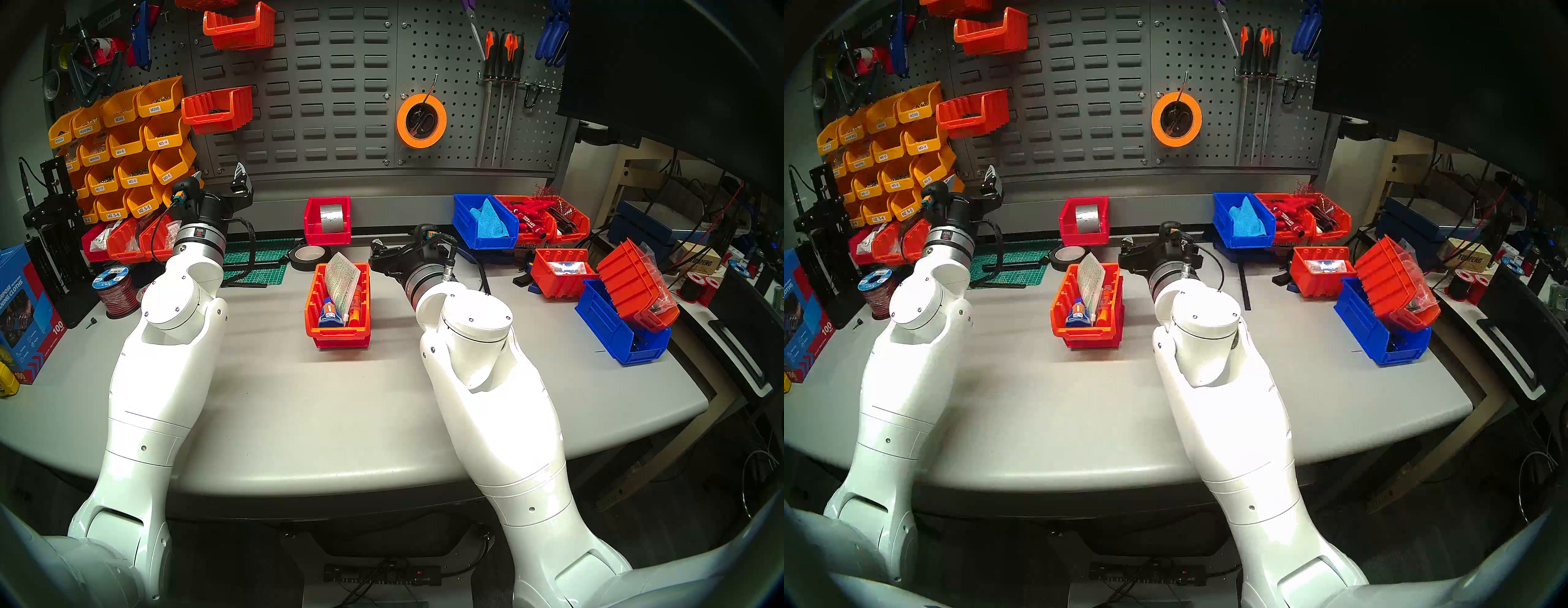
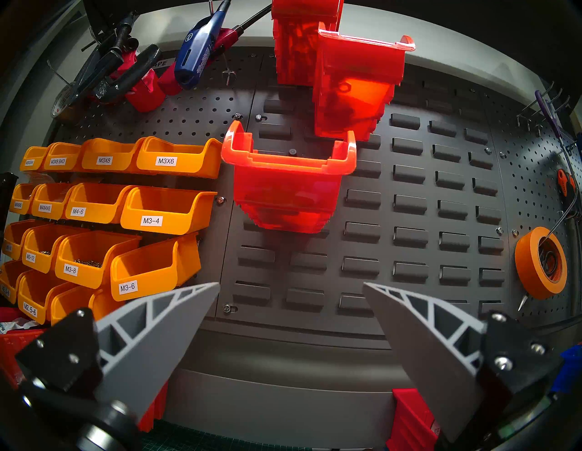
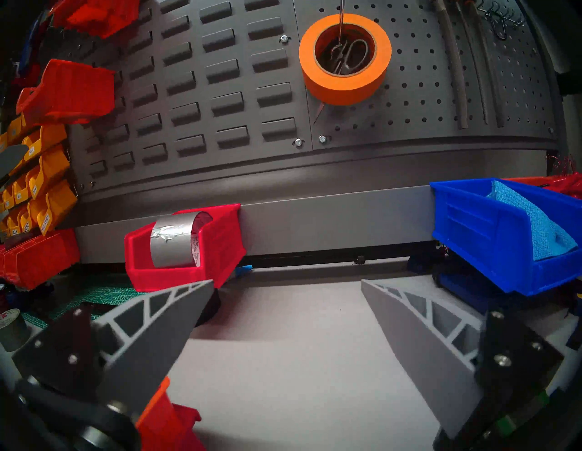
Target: Hang all the unorganized tool boxes onto the wall
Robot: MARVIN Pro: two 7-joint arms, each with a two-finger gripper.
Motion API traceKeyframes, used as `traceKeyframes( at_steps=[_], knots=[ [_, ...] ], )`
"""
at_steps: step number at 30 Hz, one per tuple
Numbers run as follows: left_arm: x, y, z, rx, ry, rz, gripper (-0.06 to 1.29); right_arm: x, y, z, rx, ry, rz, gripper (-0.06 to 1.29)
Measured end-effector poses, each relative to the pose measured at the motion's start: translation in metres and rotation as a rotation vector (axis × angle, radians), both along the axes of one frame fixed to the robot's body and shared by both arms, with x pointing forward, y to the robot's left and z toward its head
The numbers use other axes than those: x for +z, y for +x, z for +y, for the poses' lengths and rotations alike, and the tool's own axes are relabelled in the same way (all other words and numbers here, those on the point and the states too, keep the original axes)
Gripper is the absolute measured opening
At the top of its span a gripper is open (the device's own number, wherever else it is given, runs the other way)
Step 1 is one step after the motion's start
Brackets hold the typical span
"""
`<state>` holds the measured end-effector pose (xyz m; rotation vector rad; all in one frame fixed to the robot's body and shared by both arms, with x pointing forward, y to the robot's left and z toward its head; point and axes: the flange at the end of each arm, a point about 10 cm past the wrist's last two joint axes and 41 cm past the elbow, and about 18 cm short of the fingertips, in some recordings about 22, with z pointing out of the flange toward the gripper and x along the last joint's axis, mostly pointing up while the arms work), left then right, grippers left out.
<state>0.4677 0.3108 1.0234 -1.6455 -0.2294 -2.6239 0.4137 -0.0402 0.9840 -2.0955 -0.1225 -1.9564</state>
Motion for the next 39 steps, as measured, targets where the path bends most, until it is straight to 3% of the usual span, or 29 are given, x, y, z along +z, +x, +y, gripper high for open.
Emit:
traceKeyframes(
  at_steps=[16, 27, 39],
  knots=[
    [0.0, 0.0, 0.0, 0.0, 0.0, 0.0, 1.23, 0.023, -0.068, 0.022, 0.022, 0.016, 0.044, 1.22],
    [0.0, 0.0, 0.0, 0.0, 0.0, 0.0, 1.23, 0.026, -0.112, 0.03, 0.054, 0.021, 0.102, 1.22],
    [0.0, 0.0, 0.0, 0.0, 0.0, 0.0, 1.23, 0.018, -0.132, 0.034, 0.01, -0.015, 0.105, 1.22]
  ],
)
